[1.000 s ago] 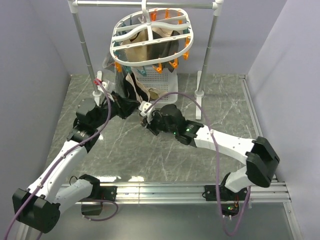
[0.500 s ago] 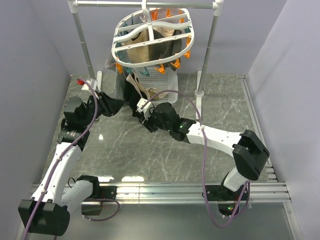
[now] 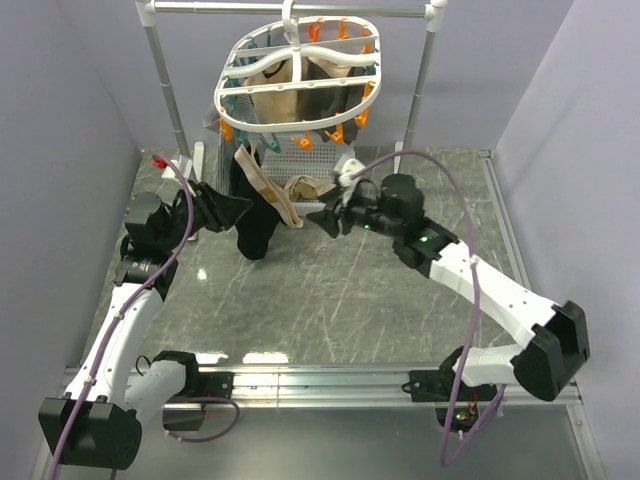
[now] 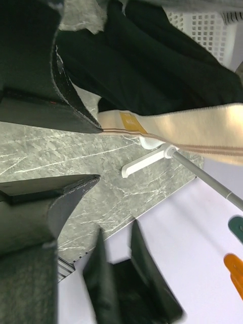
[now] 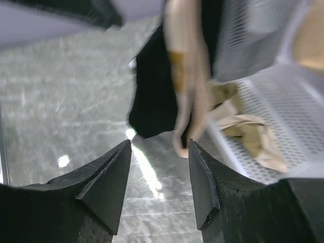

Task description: Clip the underwear to the hanger

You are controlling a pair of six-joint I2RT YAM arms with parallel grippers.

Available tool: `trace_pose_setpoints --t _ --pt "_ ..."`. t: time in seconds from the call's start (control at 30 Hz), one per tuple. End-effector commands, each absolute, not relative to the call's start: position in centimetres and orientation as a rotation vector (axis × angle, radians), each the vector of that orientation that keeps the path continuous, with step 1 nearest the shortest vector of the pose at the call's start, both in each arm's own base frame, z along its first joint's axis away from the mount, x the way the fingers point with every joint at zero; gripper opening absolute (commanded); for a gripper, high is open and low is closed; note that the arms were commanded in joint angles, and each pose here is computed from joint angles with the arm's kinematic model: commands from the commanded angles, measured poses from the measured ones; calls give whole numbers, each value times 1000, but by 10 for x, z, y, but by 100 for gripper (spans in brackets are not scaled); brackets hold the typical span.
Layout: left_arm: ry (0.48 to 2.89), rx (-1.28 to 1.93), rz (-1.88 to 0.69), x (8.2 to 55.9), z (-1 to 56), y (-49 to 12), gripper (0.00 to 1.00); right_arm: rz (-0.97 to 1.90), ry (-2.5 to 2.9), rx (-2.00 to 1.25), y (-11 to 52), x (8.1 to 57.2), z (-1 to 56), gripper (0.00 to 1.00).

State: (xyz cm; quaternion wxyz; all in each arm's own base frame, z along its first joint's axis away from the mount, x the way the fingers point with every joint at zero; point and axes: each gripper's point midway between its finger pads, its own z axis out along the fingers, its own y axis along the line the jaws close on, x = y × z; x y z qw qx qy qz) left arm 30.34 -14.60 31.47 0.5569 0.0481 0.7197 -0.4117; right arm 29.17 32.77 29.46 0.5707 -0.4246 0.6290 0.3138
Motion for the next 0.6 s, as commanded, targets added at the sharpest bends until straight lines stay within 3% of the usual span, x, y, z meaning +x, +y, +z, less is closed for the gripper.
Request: trace_pose_setpoints --t 0.0,0.3,0.57 --pt "1601 207 -973 299 342 -149 43 825 1447 -951 310 282 316 56" --pt "1562 335 -980 279 347 -156 43 843 1536 -804 272 304 306 56" --pt "1466 486 -885 253 352 -155 61 829 1439 -738 244 293 354 61"
